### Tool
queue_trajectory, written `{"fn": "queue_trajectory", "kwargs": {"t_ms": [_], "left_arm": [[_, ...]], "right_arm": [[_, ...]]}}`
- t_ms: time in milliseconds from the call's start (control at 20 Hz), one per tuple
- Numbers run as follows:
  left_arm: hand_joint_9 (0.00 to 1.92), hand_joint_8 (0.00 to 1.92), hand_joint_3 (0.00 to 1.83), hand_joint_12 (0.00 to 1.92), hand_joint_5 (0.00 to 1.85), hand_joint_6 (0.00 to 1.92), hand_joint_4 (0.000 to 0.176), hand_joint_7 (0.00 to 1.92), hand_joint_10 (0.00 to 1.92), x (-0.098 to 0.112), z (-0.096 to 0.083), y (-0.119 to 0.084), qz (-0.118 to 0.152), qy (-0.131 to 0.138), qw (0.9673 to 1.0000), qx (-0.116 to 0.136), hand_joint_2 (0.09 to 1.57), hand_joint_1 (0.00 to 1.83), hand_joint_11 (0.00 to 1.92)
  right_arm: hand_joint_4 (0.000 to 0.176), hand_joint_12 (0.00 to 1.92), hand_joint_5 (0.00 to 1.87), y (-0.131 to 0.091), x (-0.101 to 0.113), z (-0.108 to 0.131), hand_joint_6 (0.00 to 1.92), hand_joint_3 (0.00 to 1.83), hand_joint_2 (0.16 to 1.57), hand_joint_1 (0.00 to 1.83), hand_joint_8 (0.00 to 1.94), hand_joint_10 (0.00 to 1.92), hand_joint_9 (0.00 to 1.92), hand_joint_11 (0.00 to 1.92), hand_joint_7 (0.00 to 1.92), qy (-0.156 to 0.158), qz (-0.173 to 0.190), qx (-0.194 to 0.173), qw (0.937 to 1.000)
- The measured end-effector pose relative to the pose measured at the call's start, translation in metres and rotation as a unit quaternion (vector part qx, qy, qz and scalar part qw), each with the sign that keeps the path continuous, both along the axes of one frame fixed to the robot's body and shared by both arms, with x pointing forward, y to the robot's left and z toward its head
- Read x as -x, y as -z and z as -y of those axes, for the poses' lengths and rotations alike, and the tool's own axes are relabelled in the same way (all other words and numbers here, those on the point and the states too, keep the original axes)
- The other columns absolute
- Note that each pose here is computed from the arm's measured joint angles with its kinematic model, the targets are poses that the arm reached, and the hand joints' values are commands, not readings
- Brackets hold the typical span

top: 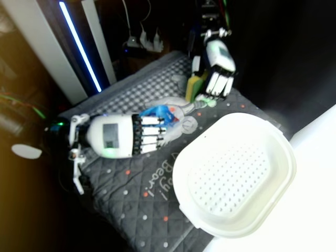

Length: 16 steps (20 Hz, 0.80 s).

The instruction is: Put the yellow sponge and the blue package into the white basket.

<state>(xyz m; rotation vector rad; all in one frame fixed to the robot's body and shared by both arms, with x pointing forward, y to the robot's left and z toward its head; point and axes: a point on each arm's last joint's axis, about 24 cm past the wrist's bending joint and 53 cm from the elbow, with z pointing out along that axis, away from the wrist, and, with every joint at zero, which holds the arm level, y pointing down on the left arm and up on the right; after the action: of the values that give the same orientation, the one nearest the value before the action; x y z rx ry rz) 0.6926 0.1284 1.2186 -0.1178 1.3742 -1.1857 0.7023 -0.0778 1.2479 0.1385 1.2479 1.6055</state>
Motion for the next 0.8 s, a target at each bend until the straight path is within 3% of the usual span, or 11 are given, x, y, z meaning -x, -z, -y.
{"fn": "queue_trajectory", "kwargs": {"t_ms": [150,200,300,350,450,500,550,600,650,750,800], "left_arm": [[0.94,0.91,0.00,1.50,1.08,0.79,0.028,1.05,0.87,-0.016,0.006,-0.031,0.038,-0.003,0.9992,0.016,1.08,1.24,0.74],[0.90,0.93,0.00,1.33,1.07,0.83,0.028,1.02,0.78,-0.024,0.009,-0.036,0.038,-0.006,0.9991,0.015,1.08,1.24,0.64],[0.96,0.93,0.00,1.12,1.10,0.81,0.022,1.01,0.49,-0.032,0.015,-0.050,0.048,-0.005,0.9987,0.012,1.08,1.24,0.62],[1.02,0.92,0.00,1.18,1.10,0.77,0.027,1.04,0.44,-0.035,0.020,-0.059,0.060,-0.003,0.9981,0.011,1.07,1.24,0.64],[0.98,0.73,0.00,1.13,1.13,0.67,0.000,1.11,1.05,-0.051,0.026,-0.071,0.064,-0.010,0.9978,0.014,1.05,1.38,0.72],[0.97,0.74,0.00,1.17,1.16,0.59,0.000,1.12,1.12,-0.062,0.026,-0.070,0.060,-0.018,0.9980,0.010,1.05,1.38,0.73],[0.92,0.78,0.01,1.18,1.14,0.71,0.001,1.09,0.70,-0.073,0.028,-0.065,0.049,-0.025,0.9985,0.002,1.05,1.27,0.60],[0.93,0.85,0.00,1.24,1.15,0.74,0.009,1.05,0.50,-0.089,0.030,-0.053,0.025,-0.036,0.9990,-0.012,1.07,1.25,0.52],[0.99,0.83,0.00,1.13,1.11,0.81,0.021,1.05,0.38,-0.100,0.035,-0.043,0.003,-0.042,0.9988,-0.027,1.07,1.24,0.63],[1.10,0.78,0.00,1.13,1.13,0.76,0.030,1.08,0.23,-0.116,0.048,-0.031,-0.022,-0.046,0.9975,-0.050,1.06,1.25,0.72],[1.00,0.57,0.00,1.12,1.15,0.70,0.000,1.16,0.96,-0.123,0.052,-0.031,-0.026,-0.048,0.9965,-0.063,1.05,1.35,0.74]], "right_arm": [[0.000,1.92,0.42,-0.027,-0.016,0.012,0.04,0.01,1.21,0.91,1.19,1.72,0.35,0.45,0.37,0.023,0.031,-0.009,0.9992],[0.000,1.92,0.36,-0.033,-0.026,0.017,0.03,0.01,1.24,1.00,1.72,1.88,0.71,0.85,0.54,0.037,0.030,-0.019,0.9987],[0.012,1.92,0.55,-0.052,-0.041,0.026,0.10,0.01,1.32,1.23,1.61,1.78,0.56,0.66,0.60,0.057,0.039,-0.028,0.9972],[0.091,1.88,0.45,-0.062,-0.048,0.027,0.05,0.01,1.35,0.59,1.05,1.43,0.37,0.39,0.42,0.065,0.045,-0.031,0.9964],[0.129,1.92,0.37,-0.073,-0.059,0.029,0.02,0.00,1.31,0.54,0.64,1.22,0.24,0.17,0.39,0.078,0.050,-0.035,0.9951],[0.160,1.92,0.44,-0.072,-0.065,0.026,0.06,0.00,1.25,0.72,1.06,1.57,0.44,0.47,0.49,0.082,0.047,-0.035,0.9949],[0.000,1.92,0.53,-0.069,-0.071,0.024,0.11,0.01,1.21,1.19,1.29,1.61,0.67,0.70,0.73,0.086,0.043,-0.029,0.9949],[0.000,1.92,0.60,-0.065,-0.083,0.017,1.13,0.01,1.25,1.16,1.41,1.66,0.56,0.58,0.77,0.093,0.032,-0.016,0.9950],[0.000,1.92,0.33,-0.063,-0.093,0.008,0.84,0.03,1.44,0.44,0.84,1.29,0.27,0.21,0.44,0.103,0.025,0.005,0.9944],[0.000,0.58,0.32,-0.063,-0.108,-0.005,0.28,0.00,1.45,0.35,0.08,0.29,0.08,0.01,0.34,0.113,0.014,0.027,0.9932],[0.000,0.35,0.35,-0.067,-0.114,-0.007,0.20,0.00,1.45,0.35,0.03,0.21,0.09,0.00,0.34,0.117,0.014,0.032,0.9925]]}}
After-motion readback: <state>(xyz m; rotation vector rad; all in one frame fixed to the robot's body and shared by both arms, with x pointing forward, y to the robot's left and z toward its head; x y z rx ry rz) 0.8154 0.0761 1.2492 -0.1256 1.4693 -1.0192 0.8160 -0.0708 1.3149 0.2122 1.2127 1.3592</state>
